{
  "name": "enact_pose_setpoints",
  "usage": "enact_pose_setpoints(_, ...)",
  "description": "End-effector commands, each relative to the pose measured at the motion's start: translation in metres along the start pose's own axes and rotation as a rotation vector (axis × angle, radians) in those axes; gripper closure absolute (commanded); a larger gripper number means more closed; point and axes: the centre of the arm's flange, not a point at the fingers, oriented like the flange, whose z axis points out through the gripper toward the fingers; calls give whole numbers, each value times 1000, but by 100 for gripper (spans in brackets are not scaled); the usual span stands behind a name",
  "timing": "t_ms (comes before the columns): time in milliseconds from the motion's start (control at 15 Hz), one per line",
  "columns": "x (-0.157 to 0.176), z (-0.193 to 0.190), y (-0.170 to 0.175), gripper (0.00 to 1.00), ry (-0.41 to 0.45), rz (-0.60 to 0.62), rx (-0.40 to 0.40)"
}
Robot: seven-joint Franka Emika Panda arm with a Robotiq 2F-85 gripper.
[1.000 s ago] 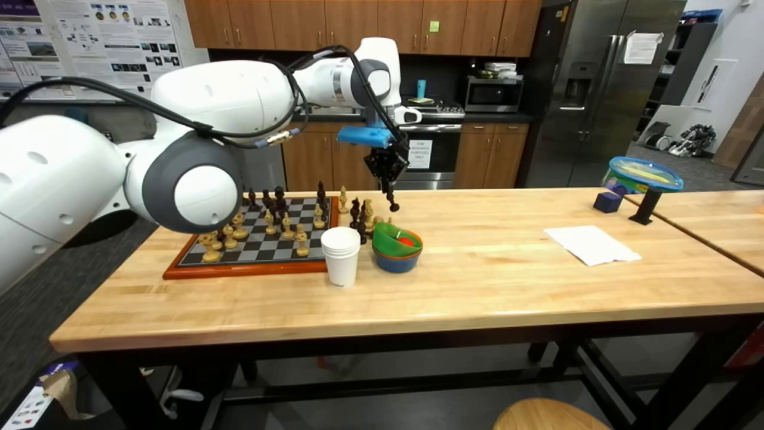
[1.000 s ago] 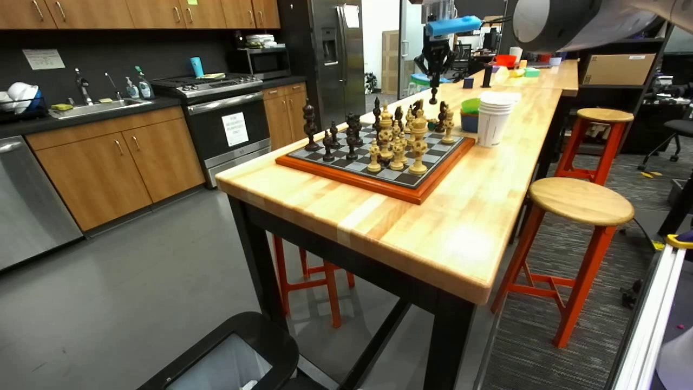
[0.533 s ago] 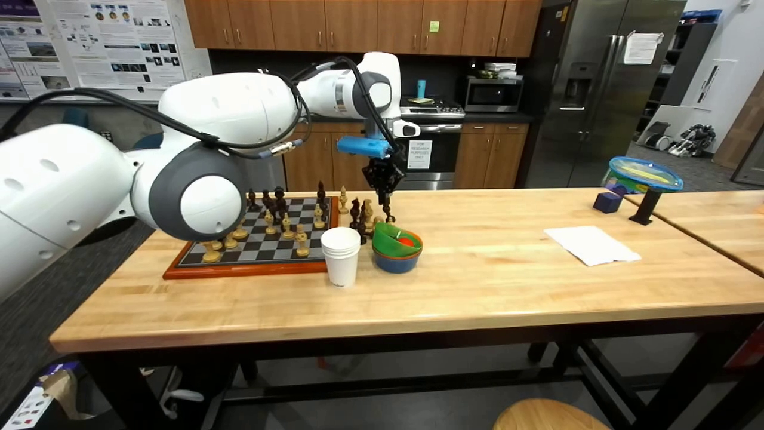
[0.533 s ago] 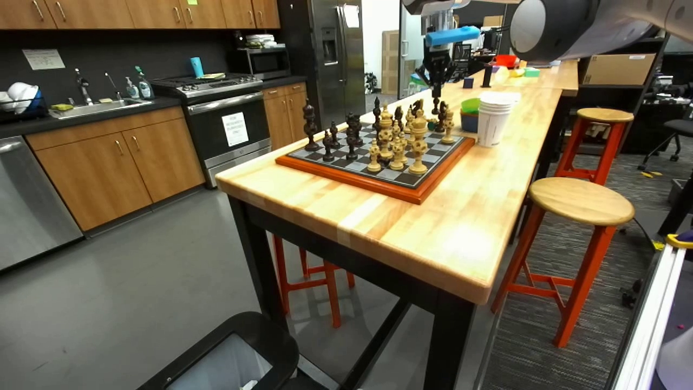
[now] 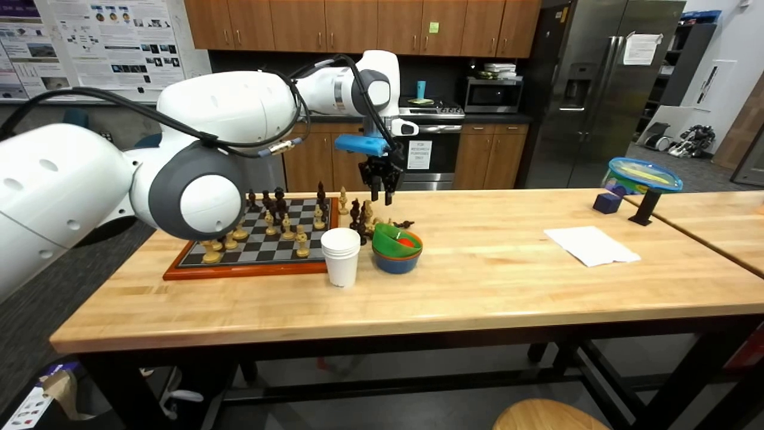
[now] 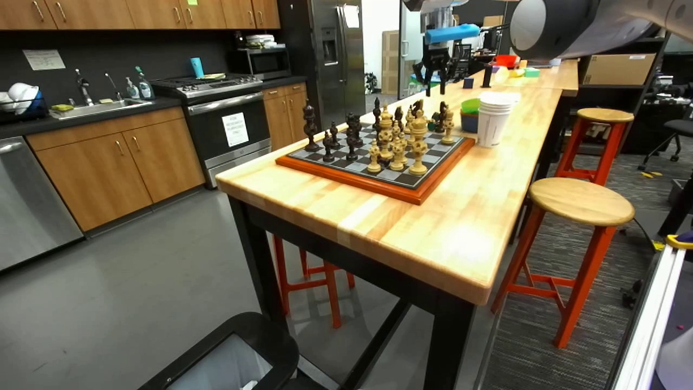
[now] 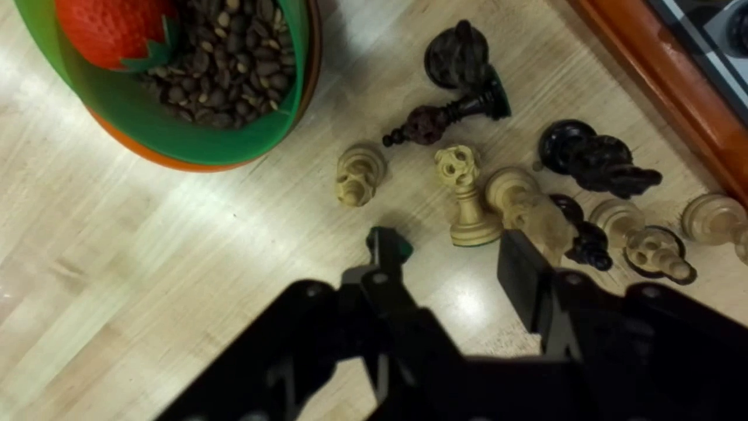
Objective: Remove one black piece from the chess board
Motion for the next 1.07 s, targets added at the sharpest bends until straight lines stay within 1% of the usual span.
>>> enact_pose_setpoints(0, 26, -69, -3, 20, 3, -12, 61)
enact_pose_setpoints(200, -16, -123, -8, 2, 4, -63, 110)
enact_pose_setpoints(267, -35, -141, -11, 1, 1, -91, 123)
enact_pose_setpoints(333, -50, -158, -15, 0, -10, -136, 156)
enact_pose_setpoints(467, -90, -187, -25, 0, -41, -248, 173)
enact_pose_setpoints(533, -106, -200, -30, 0, -51, -294, 195)
enact_pose_setpoints(667, -144, -213, -41, 0, -81, -369, 218)
enact_pose_setpoints(800, -174, -222, -54, 0, -106, -434, 245)
enact_pose_setpoints(867, -182, -228, -60, 0, -117, -456, 259)
enact_pose_setpoints(933, -133, -240, -55, 0, -96, -404, 239)
enact_pose_setpoints(1000, -139, -246, -60, 0, -103, -423, 244)
